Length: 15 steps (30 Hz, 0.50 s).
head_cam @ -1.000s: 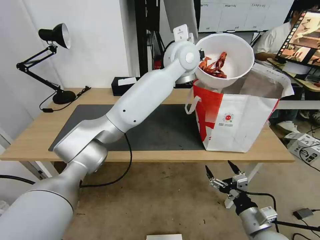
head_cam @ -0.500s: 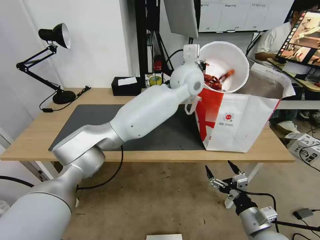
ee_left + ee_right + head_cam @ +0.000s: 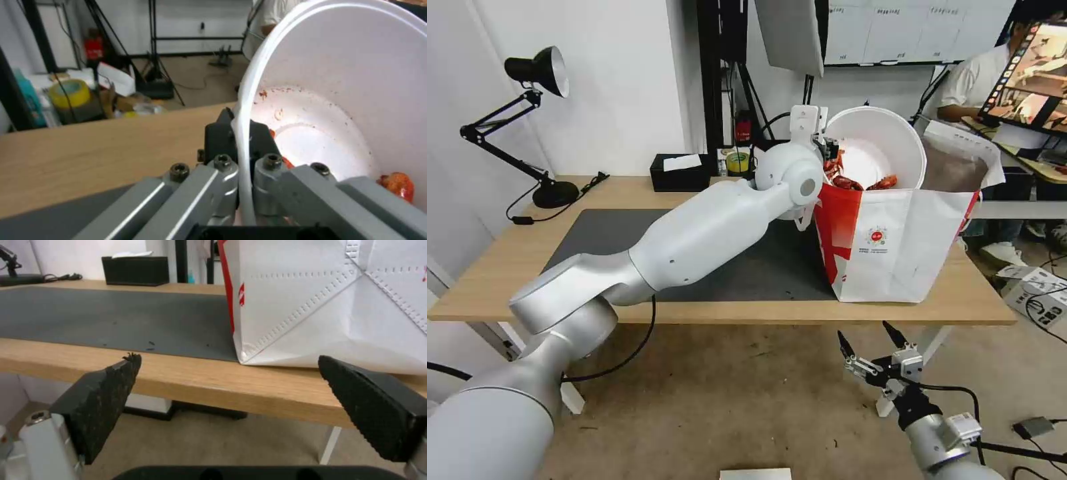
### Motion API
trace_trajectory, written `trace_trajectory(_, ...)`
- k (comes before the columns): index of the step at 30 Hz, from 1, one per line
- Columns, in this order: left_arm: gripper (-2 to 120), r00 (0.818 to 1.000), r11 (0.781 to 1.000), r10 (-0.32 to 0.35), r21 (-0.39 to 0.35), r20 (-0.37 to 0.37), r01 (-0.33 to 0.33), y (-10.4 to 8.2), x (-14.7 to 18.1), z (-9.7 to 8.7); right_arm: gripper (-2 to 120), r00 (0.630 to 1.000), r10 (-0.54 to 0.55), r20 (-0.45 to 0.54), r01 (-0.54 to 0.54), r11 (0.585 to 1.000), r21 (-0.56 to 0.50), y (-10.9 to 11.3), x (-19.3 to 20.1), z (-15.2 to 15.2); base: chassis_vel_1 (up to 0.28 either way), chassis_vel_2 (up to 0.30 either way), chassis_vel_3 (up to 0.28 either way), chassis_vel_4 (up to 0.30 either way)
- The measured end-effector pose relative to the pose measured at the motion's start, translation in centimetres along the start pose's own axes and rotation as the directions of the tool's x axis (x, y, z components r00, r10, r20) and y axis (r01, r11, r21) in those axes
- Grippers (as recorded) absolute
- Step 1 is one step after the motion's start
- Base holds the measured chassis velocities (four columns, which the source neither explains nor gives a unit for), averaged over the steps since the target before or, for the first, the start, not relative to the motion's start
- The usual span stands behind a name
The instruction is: Pick up the trash from the table and place it into the takeout bag.
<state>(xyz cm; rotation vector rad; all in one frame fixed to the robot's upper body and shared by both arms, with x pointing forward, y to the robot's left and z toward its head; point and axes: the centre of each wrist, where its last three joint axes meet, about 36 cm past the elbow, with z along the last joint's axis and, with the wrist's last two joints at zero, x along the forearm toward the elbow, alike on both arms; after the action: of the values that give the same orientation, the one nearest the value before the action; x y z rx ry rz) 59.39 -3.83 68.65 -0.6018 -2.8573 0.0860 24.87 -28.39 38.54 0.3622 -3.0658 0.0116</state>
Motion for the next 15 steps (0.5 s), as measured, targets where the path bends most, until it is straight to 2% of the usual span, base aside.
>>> trace_trajectory(2, 5, 0.998, 0.999, 0.040, 0.032, -0.056, -0.039, -0.1, 0.6, -0.6, 100, 1.000, 0.000, 0.000, 0.000, 1.000, 0.000, 0.0, 0.0, 0.0, 0.000, 0.000, 0.000, 0.000)
trace_trajectory(3, 5, 0.998, 0.999, 0.040, 0.032, -0.056, -0.039, -0.1, 0.6, -0.6, 100, 1.000, 0.000, 0.000, 0.000, 1.000, 0.000, 0.0, 0.0, 0.0, 0.000, 0.000, 0.000, 0.000)
trace_trajectory(5, 17, 0.993, 0.996, 0.063, 0.068, -0.103, -0.056, -0.2, 0.7, -0.9, 100, 1.000, 0.000, 0.000, 0.000, 1.000, 0.000, 0.0, 0.0, 0.0, 0.000, 0.000, 0.000, 0.000)
trace_trajectory(7, 20, 0.990, 0.995, 0.073, 0.082, -0.118, -0.064, -0.1, 0.7, -1.0, 100, 1.000, 0.000, 0.000, 0.000, 1.000, 0.000, 0.0, 0.0, 0.0, 0.000, 0.000, 0.000, 0.000)
trace_trajectory(9, 30, 0.985, 0.992, 0.093, 0.102, -0.144, -0.078, 0.3, 1.0, -1.1, 100, 1.000, 0.000, 0.000, 0.000, 1.000, 0.000, 0.0, 0.0, 0.0, 0.000, 0.000, 0.000, 0.000)
trace_trajectory(10, 30, 0.985, 0.992, 0.093, 0.102, -0.144, -0.078, 0.3, 1.0, -1.1, 100, 1.000, 0.000, 0.000, 0.000, 1.000, 0.000, 0.0, 0.0, 0.0, 0.000, 0.000, 0.000, 0.000)
trace_trajectory(13, 45, 0.984, 0.992, 0.093, 0.105, -0.155, -0.077, 1.1, 1.2, -0.8, 100, 1.000, 0.000, 0.000, 0.000, 1.000, 0.000, 0.0, 0.0, 0.0, 0.000, 0.000, 0.000, 0.000)
trace_trajectory(14, 45, 0.984, 0.992, 0.093, 0.105, -0.155, -0.077, 1.1, 1.2, -0.8, 100, 1.000, 0.000, 0.000, 0.000, 1.000, 0.000, 0.0, 0.0, 0.0, 0.000, 0.000, 0.000, 0.000)
trace_trajectory(15, 50, 0.984, 0.992, 0.092, 0.105, -0.155, -0.076, 1.2, 1.2, -0.7, 100, 1.000, 0.000, 0.000, 0.000, 1.000, 0.000, 0.0, 0.0, 0.0, 0.000, 0.000, 0.000, 0.000)
